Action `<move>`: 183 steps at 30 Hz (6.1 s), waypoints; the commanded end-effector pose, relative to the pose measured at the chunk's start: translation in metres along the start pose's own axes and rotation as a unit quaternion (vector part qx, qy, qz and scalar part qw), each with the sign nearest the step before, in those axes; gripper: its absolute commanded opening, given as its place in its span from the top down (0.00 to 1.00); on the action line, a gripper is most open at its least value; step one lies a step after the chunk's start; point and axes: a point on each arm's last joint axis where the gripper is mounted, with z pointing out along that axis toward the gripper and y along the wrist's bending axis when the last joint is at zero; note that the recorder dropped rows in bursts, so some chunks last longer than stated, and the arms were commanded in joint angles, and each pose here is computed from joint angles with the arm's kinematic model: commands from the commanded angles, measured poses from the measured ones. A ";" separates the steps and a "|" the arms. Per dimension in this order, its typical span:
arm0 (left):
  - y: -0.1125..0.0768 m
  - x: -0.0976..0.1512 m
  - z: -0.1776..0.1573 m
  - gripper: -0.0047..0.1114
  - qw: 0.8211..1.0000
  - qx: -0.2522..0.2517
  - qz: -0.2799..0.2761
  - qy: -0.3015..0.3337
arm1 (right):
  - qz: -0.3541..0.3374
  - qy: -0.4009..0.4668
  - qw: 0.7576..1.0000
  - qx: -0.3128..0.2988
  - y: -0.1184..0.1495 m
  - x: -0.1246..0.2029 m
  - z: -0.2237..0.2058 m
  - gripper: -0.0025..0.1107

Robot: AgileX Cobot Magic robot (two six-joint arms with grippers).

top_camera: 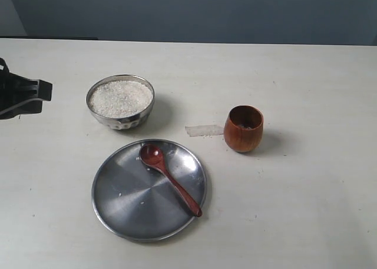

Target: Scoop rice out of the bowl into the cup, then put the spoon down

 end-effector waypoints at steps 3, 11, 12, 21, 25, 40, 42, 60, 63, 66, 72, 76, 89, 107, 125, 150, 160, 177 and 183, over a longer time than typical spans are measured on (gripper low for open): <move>-0.001 -0.002 -0.001 0.96 1.000 0.001 0.001 -0.006 | -0.011 0.013 1.000 0.006 -0.001 0.011 0.003 0.98; -0.001 -0.002 -0.001 0.96 1.000 0.002 0.001 -0.005 | -0.012 0.043 0.999 0.013 -0.002 0.019 0.004 0.98; -0.001 -0.002 -0.001 0.96 1.000 0.002 0.001 -0.005 | -0.012 0.045 0.999 0.013 -0.002 0.020 0.004 0.98; -0.001 -0.002 -0.001 0.96 1.000 0.002 0.001 -0.005 | -0.013 0.047 0.999 0.013 -0.002 0.022 0.005 0.98; -0.001 -0.002 -0.001 0.96 1.000 0.002 0.001 -0.005 | 0.002 0.058 0.998 -0.014 0.003 0.036 0.009 0.98; -0.001 -0.002 -0.001 0.96 1.000 0.002 0.001 -0.005 | -0.074 0.034 0.995 -0.062 0.011 0.038 0.011 0.98; -0.001 -0.002 -0.001 0.96 1.000 0.002 0.001 -0.005 | -0.072 0.012 0.996 -0.059 0.011 0.034 0.012 0.98; -0.001 -0.002 -0.001 0.96 1.000 0.002 0.001 -0.005 | 0.018 0.032 0.998 -0.043 0.008 0.037 0.012 0.98; -0.001 -0.002 -0.001 0.96 1.000 0.002 0.001 -0.005 | 0.009 0.032 0.999 -0.036 0.007 0.037 0.012 0.98; -0.001 -0.002 -0.001 0.96 1.000 0.002 0.001 -0.005 | -0.015 0.031 0.999 -0.034 0.006 0.037 0.012 0.98; -0.001 -0.002 -0.001 0.96 1.000 0.001 0.002 -0.005 | -0.038 0.030 0.998 -0.035 0.006 0.037 0.012 0.98; -0.001 -0.002 -0.001 0.96 1.000 0.001 0.002 -0.005 | -0.043 0.031 0.998 -0.034 0.006 0.037 0.012 0.98; -0.001 -0.002 -0.001 0.96 1.000 0.001 0.002 -0.005 | -0.063 0.061 0.996 -0.027 0.005 0.043 0.011 0.98; -0.001 -0.002 -0.001 0.96 1.000 0.001 0.002 -0.005 | -0.063 0.060 0.996 -0.027 0.005 0.043 0.011 0.98; -0.001 -0.002 -0.001 0.96 1.000 0.001 0.002 -0.005 | -0.063 0.060 0.996 -0.027 0.005 0.043 0.011 0.98; -0.001 -0.002 -0.001 0.96 1.000 0.001 0.002 -0.005 | -0.063 0.059 0.996 -0.027 0.005 0.042 0.011 0.98; -0.011 0.005 -0.059 0.96 0.993 0.022 0.024 -0.115 | -0.063 0.060 0.996 -0.027 0.005 0.043 0.011 0.98; -0.019 0.049 -0.156 0.96 0.948 0.038 0.081 -0.305 | -0.063 0.059 0.996 -0.027 0.005 0.042 0.011 0.98; -0.002 0.064 -0.148 0.96 0.920 -0.052 0.147 -0.358 | -0.063 0.059 0.996 -0.027 0.005 0.042 0.011 0.98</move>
